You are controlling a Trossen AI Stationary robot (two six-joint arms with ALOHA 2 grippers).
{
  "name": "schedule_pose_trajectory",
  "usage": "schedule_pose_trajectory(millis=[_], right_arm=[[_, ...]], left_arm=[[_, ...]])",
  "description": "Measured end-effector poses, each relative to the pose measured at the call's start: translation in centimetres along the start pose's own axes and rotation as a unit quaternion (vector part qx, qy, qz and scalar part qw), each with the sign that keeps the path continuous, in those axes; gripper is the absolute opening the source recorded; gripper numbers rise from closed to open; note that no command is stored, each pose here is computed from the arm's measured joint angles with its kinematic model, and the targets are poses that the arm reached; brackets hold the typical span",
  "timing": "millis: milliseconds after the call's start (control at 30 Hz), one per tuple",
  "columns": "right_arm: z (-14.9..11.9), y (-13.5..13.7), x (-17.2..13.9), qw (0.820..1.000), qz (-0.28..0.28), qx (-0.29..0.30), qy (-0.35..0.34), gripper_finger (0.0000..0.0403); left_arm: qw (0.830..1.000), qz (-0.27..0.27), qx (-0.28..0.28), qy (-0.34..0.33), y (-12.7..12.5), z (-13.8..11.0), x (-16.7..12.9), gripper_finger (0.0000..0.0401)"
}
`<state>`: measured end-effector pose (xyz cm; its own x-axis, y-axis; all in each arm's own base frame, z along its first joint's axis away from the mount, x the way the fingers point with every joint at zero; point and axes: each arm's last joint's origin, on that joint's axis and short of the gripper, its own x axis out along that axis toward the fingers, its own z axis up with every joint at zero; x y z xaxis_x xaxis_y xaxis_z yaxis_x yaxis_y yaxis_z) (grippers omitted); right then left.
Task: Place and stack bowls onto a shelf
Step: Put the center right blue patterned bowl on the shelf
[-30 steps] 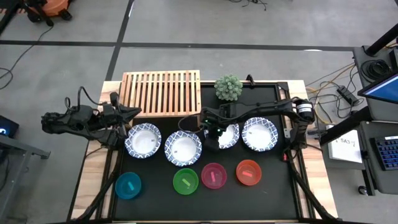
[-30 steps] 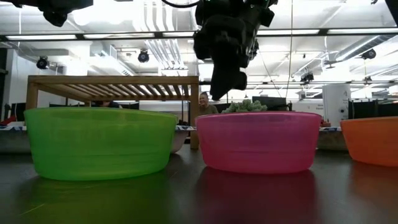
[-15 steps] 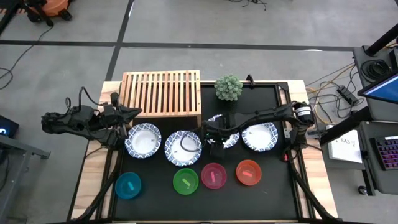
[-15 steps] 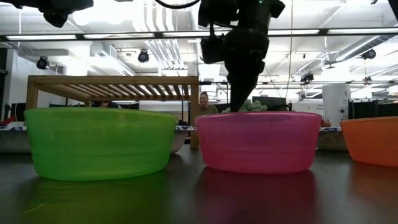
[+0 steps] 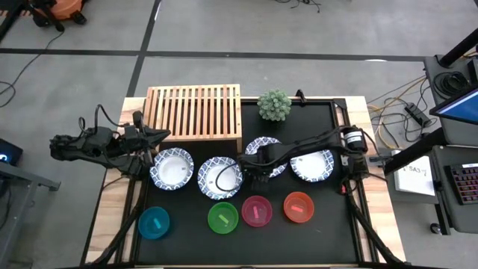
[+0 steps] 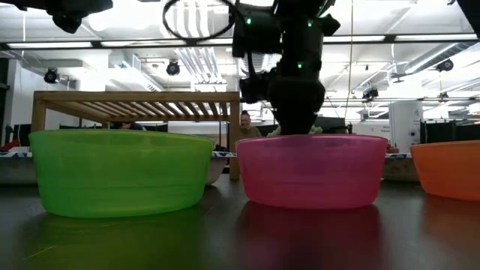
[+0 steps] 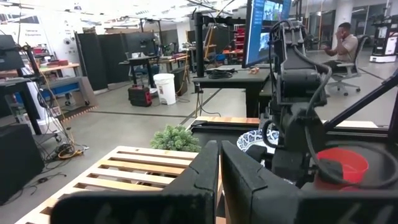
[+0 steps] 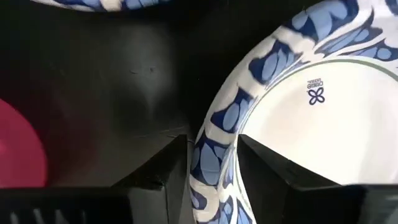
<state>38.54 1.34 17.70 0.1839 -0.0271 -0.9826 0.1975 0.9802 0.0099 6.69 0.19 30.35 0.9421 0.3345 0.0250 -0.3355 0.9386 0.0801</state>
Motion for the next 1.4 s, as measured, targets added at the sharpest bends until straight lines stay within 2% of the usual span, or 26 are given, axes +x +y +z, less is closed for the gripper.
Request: schedule_pose_trajectory(millis=[200,433,533,700,867,967,1133,1267,1400], right_arm=[[0.0,0.0,0.3,1.0,0.005,0.005,0.003,0.0094],[-0.2,0.0,-1.3,1.0,0.015,0.02,-0.007,0.0019],[-0.4,-0.1,-2.4,0.999,0.025,0.023,-0.012,0.0014],[-1.1,-0.3,-6.1,0.998,0.044,0.032,-0.028,0.0013],[-1.5,-0.6,-12.5,0.99,0.081,0.043,-0.111,0.0013],[-2.1,-1.0,-16.8,0.979,0.087,0.041,-0.182,0.0013],[-2.7,-1.7,-21.9,0.946,0.043,0.001,-0.321,0.0013],[-1.6,-2.4,-23.0,0.917,-0.004,-0.059,-0.395,0.0013],[0.8,-3.5,-22.1,0.891,-0.049,-0.108,-0.437,0.0013]], left_arm=[[1.0,0.0,0.0,0.0,0.0,0.0,0.0,0.0],[1.0,0.0,0.0,0.0,0.0,0.0,0.0,0.0],[1.0,0.0,0.0,0.0,0.0,0.0,0.0,0.0],[1.0,0.001,0.0,0.0,0.0,0.0,0.0,0.0],[1.0,0.001,0.0,0.0,0.0,0.0,0.0,0.0],[1.0,0.001,0.0,0.0,0.0,0.0,0.0,0.0],[1.0,0.001,-0.001,-0.002,0.0,0.0,0.0,0.0],[1.0,0.001,-0.002,-0.004,0.0,0.1,0.0,0.0],[1.0,0.001,-0.002,-0.004,0.0,0.1,0.0,0.0]])
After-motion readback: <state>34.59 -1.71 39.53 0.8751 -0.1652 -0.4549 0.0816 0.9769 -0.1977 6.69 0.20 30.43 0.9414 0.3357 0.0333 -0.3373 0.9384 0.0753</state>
